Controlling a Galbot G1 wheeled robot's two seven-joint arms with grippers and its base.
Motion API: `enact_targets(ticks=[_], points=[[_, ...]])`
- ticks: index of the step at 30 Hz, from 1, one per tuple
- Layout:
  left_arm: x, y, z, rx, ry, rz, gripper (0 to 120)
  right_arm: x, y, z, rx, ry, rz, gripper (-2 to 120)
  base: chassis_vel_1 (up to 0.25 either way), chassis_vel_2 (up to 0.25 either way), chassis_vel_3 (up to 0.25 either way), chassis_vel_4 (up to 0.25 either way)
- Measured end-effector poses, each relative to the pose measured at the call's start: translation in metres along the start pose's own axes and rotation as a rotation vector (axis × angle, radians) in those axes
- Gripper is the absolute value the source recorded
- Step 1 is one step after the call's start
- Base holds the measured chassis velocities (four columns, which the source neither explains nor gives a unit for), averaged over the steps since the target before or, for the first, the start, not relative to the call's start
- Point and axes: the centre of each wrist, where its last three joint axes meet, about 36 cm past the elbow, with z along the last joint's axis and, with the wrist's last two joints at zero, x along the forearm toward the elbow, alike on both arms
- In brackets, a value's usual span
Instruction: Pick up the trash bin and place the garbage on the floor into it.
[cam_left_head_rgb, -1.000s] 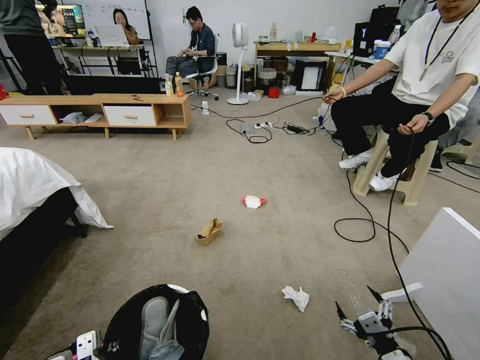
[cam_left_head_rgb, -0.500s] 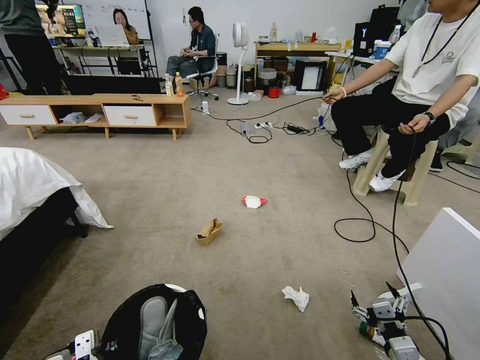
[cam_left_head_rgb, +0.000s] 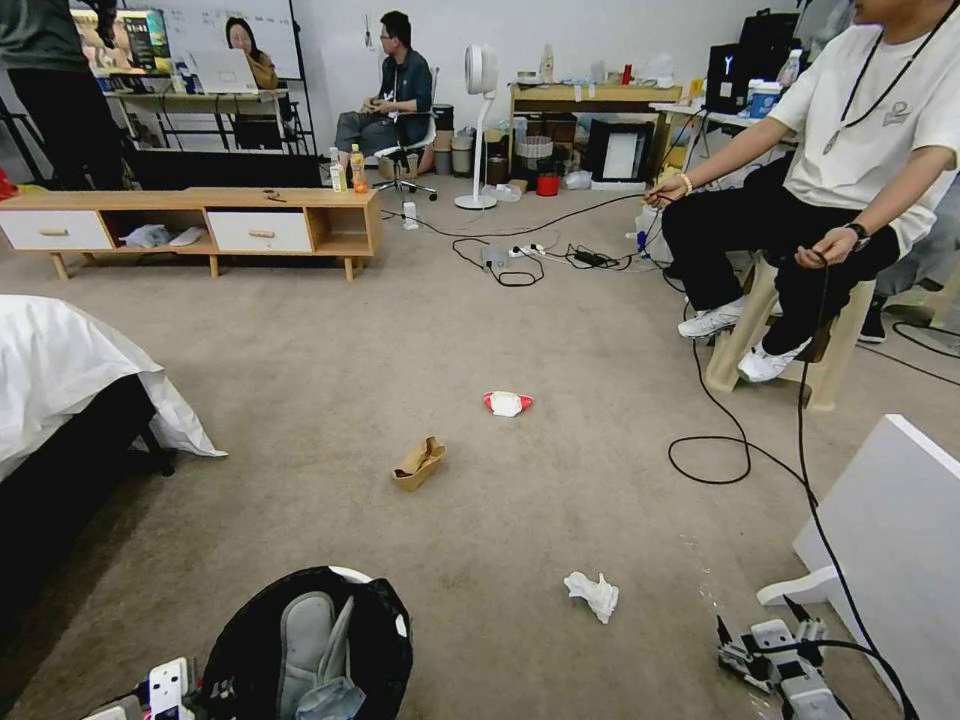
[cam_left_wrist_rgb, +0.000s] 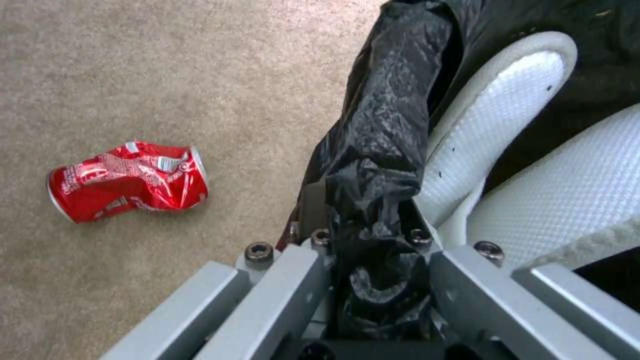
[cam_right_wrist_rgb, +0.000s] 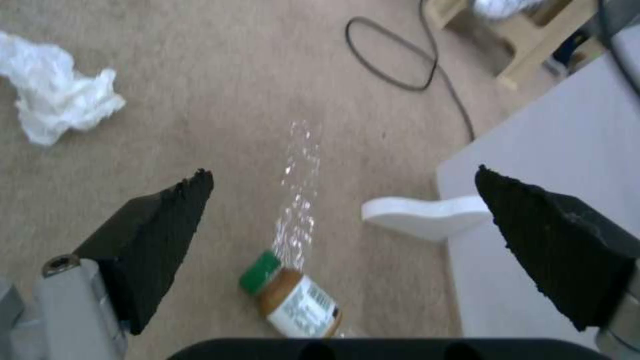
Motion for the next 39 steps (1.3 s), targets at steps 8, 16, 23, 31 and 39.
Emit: enact_targets(ticks=[8,16,23,31,39], points=[[0.002,-0.001,0.000,-0.002,0.001,0.001,2,-0.006,-0.043,-0.025,-0.018,0.064,-0.159,100,0.000,0.000,0.000,0.000],[0.002,-0.001,0.001,-0.002,0.003,0.000,2,-0.029,-0.118,-0.033,0.059,0.088,-0.435,100,0.000,0.000,0.000,0.000],[0.000,-0.001,0.002,-0.001,0.005,-0.003,2,-0.043,-0.167,0.000,0.223,0.143,-0.521,100,0.000,0.000,0.000,0.000],[-0.003,-0.001,0.002,0.000,0.006,-0.004,2,-0.044,-0.174,0.037,0.288,0.161,-0.506,100,0.000,0.000,0.000,0.000],[-0.005,-0.002,0.004,0.001,0.009,-0.005,2,-0.046,-0.173,0.065,0.289,0.173,-0.460,100,0.000,0.000,0.000,0.000]])
